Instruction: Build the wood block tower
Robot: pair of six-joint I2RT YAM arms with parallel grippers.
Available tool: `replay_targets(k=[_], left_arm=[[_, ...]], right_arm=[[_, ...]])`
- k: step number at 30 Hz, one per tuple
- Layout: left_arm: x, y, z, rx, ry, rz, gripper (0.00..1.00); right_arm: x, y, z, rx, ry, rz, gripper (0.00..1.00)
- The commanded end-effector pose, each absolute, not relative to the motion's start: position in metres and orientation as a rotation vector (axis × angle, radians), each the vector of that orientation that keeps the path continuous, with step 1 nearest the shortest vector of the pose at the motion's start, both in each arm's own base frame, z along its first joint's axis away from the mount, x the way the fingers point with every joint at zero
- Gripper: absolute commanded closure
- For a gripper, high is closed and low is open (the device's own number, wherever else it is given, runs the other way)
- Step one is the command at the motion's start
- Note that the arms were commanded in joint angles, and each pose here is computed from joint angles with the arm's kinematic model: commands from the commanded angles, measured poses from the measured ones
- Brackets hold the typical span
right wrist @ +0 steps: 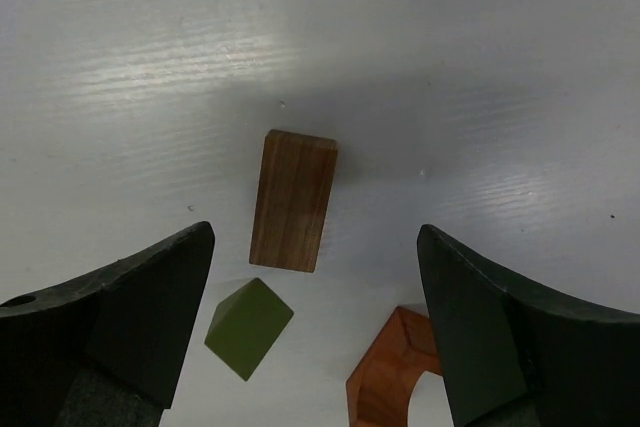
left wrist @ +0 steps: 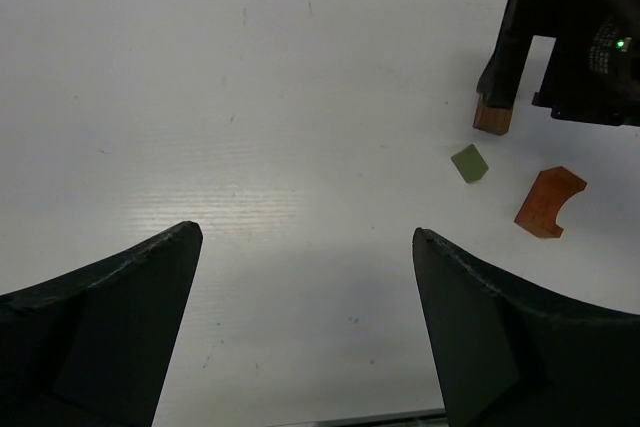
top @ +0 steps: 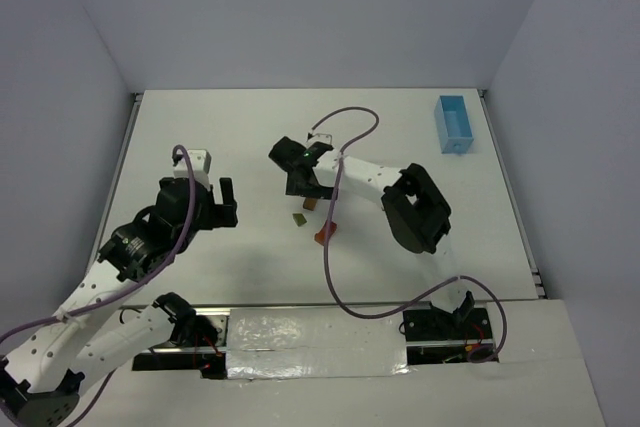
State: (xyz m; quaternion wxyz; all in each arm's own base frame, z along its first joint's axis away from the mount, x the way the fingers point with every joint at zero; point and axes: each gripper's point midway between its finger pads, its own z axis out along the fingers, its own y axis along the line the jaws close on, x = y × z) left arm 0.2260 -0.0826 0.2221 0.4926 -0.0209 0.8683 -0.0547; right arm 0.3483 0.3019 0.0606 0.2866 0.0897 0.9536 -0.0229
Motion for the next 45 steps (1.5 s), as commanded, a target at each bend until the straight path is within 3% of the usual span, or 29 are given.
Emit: replay_targets(k=[1, 5, 17, 25, 35, 41, 45], left_arm=[[0.231, -0.09, 0.216, 0.006, 2.126, -0.137, 0.01], [0.231, -0.092, 0.216, 0.015, 2.128, -0.143, 0.01], [0.23, -0.095, 0.216, 0.028, 2.123, -0.166, 0.01], [0.231, -0.096, 0.214, 0.038, 2.134, -0.161, 0.01], [0.23, -0.096, 0.216, 0.035, 2.125, -0.167, 0.01], [0.23, -0.096, 0.217, 0.037, 2.123, -0.169, 0.01], [0.23, -0.095, 0.217, 0.037, 2.121, -0.17, 0.0]], right_arm=[[0.357, 0.31, 0.076, 0.292, 2.513, -0.077, 0.11], [0.355, 0.307, 0.061, 0.307, 2.535, -0.124, 0.15], [0.357, 0.307, 0.031, 0.318, 2.582, -0.066, 0.41], [0.36, 0.31, 0.023, 0.309, 2.601, -0.042, 0.43], [0.359, 0.307, 0.019, 0.313, 2.603, -0.053, 0.6], [0.356, 0.304, 0.038, 0.293, 2.587, -0.022, 0.65], [0.357, 0.289, 0.073, 0.076, 2.536, 0.027, 0.65]])
